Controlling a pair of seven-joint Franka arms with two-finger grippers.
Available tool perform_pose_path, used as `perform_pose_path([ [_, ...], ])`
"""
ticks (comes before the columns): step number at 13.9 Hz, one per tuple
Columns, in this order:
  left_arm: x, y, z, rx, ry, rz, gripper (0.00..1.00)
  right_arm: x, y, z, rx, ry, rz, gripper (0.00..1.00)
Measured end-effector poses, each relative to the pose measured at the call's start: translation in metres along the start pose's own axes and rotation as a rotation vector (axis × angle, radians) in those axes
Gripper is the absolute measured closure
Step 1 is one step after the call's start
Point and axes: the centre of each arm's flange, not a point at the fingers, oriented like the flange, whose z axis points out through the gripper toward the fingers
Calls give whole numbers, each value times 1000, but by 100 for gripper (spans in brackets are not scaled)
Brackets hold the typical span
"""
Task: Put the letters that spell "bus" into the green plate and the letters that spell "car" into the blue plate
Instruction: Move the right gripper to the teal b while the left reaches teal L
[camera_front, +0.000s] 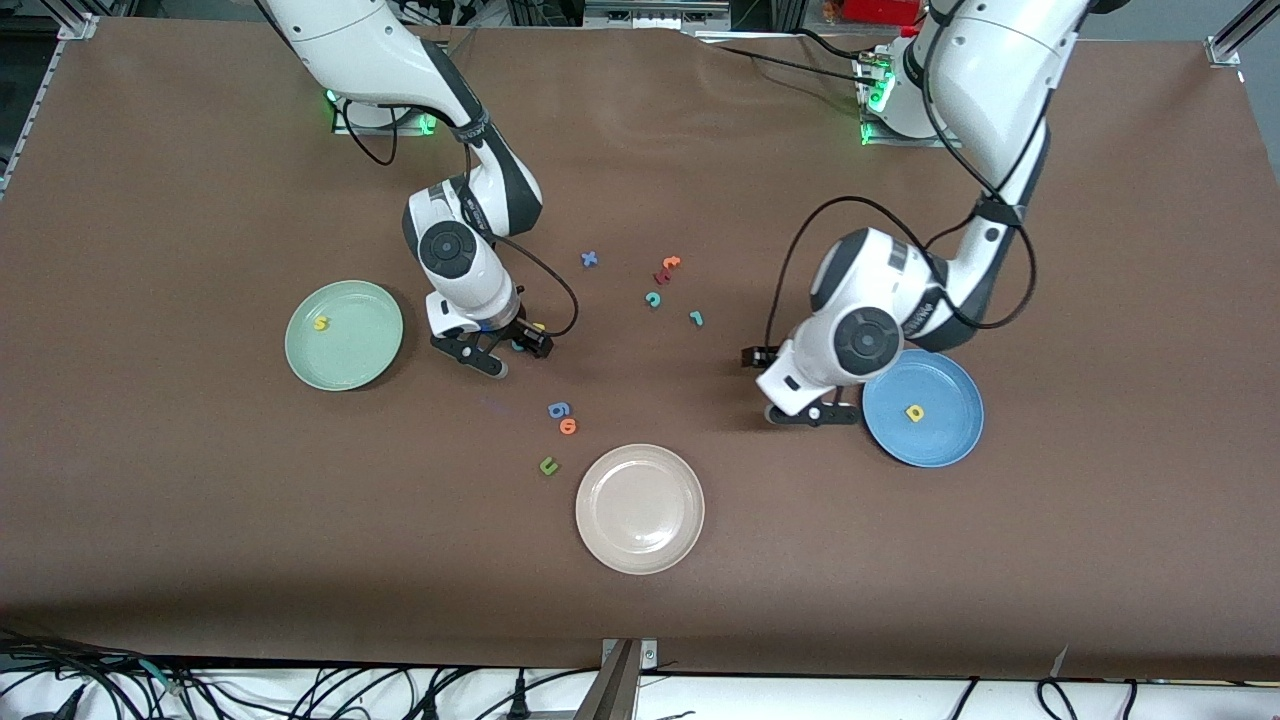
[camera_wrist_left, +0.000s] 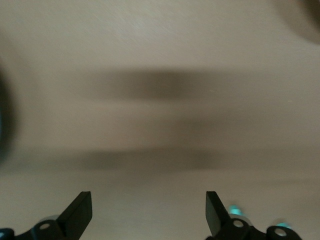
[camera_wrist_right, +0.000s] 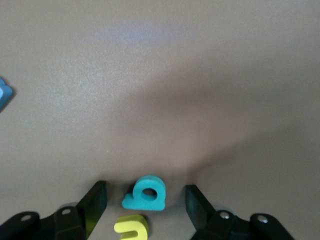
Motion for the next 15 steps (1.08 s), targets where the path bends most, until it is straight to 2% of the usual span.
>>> perform_pose_path([
  [5,-43,49,43,-25,75,-108,0,-3,-2,-1,-7,-10,-5,41],
  [7,-59,49,59,-39,100,-131,0,-3,-2,-1,-7,-10,-4,40],
  [12,-94,68,74,-44,114,-191,0,-3,-2,-1,-7,-10,-25,40],
  [15,-104,67,90,-60,136,-201,0,-3,-2,-1,-7,-11,-41,40],
])
